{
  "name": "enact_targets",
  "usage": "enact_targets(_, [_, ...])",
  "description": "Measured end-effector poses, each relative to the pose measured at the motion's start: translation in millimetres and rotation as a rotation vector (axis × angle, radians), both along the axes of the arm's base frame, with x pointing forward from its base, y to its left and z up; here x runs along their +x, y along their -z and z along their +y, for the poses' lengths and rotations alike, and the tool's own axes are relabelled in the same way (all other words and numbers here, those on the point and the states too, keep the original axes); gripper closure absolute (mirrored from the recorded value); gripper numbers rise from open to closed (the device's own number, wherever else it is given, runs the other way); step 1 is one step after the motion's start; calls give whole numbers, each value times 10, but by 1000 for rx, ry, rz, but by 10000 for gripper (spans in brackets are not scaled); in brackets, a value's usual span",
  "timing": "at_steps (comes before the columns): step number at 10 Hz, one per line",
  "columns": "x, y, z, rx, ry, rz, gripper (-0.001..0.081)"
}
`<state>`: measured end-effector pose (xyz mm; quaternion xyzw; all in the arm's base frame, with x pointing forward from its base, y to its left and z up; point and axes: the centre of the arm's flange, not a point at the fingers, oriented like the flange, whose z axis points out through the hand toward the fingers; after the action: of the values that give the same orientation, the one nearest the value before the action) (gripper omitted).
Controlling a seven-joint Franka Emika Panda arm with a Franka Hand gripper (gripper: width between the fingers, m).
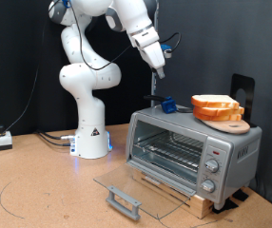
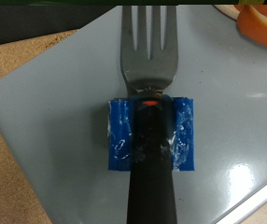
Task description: Make a piece of toast with the oven
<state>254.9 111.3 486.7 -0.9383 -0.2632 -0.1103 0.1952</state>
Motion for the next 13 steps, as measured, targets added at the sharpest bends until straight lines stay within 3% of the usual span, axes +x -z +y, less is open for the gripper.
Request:
enact_targets(3, [2,26,3,0,4,-4,-1])
enact_targets(6, [11,266,136,-50,21,-42,-1])
enact_targets(10, [32,469,276,-65,6,1,-1])
enact_targets(13, [61,609,360,-87,10,-5,-1])
